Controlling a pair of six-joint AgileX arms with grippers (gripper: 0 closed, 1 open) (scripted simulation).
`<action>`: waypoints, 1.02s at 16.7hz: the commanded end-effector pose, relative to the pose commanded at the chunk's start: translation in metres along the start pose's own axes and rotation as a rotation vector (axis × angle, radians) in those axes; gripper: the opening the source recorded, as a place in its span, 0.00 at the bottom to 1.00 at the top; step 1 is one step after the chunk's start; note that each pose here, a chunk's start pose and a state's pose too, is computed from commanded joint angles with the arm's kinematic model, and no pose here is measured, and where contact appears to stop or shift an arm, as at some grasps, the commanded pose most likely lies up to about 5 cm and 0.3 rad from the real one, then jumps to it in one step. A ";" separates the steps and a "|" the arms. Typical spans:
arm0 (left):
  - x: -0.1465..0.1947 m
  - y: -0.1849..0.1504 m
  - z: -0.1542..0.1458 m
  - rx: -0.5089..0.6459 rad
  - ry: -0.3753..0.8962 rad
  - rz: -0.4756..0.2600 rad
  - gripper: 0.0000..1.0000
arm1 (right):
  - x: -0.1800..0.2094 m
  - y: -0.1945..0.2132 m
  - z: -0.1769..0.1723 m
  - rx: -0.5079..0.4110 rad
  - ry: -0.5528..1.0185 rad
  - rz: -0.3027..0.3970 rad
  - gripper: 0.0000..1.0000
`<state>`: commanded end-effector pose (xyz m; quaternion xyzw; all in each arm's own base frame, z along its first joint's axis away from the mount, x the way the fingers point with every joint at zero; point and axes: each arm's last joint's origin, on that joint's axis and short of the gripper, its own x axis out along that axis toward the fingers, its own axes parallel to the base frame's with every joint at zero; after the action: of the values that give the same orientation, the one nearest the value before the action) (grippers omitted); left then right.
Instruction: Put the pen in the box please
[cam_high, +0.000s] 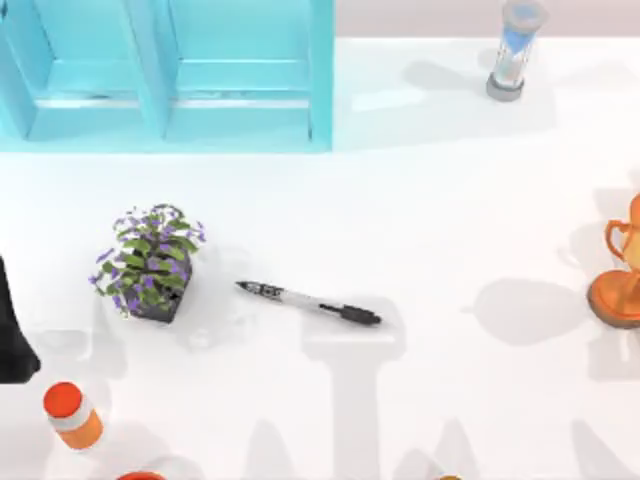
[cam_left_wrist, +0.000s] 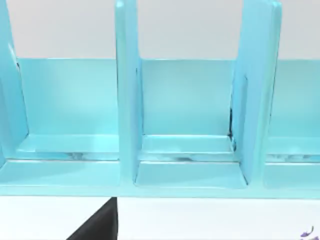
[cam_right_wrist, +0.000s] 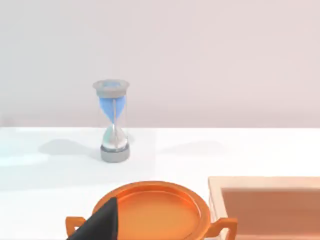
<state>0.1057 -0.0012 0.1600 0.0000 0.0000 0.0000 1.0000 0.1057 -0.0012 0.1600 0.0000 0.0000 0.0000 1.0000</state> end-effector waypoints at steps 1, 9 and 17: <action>0.000 0.000 0.000 0.000 0.000 0.000 1.00 | 0.000 0.000 0.000 0.000 0.000 0.000 1.00; 0.000 0.000 0.000 0.000 0.000 0.000 1.00 | 0.003 0.003 0.051 -0.040 0.137 0.010 1.00; 0.000 0.000 0.000 0.000 0.000 0.000 1.00 | 0.062 0.022 0.175 -0.194 0.499 0.107 1.00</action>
<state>0.1057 -0.0012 0.1600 0.0000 0.0000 0.0000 1.0000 0.1680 0.0210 0.3352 -0.0958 0.2464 0.0530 0.9630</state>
